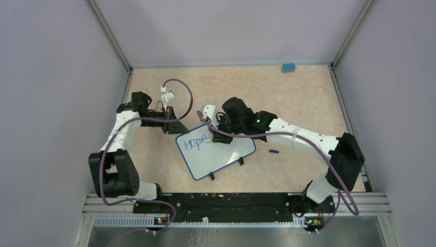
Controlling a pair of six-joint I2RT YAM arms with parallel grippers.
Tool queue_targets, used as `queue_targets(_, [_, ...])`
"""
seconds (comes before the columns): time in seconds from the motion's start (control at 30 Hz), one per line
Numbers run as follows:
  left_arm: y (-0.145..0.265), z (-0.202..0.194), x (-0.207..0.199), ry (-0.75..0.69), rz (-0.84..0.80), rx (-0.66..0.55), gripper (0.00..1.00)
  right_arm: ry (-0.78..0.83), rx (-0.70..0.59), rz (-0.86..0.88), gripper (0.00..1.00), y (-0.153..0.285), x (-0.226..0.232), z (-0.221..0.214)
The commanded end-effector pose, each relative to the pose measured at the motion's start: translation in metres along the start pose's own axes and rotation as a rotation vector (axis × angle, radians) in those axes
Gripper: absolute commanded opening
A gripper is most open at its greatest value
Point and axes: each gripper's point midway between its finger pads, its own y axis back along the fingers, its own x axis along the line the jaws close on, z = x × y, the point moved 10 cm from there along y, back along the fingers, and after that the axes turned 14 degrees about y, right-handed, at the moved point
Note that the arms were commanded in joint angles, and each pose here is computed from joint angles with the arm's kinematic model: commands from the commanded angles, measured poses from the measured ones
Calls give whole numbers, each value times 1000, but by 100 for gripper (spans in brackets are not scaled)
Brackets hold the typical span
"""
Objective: Write a sentence on the whiteboard
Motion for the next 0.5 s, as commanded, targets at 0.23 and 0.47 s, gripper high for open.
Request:
queue_targets(0.23, [-1, -7, -6, -6, 4, 14, 0, 4, 11, -69, 0, 14, -4, -6])
queue_targets(0.47, [-2, -7, -6, -5, 4, 14, 0, 3, 16, -85, 0, 22, -7, -9])
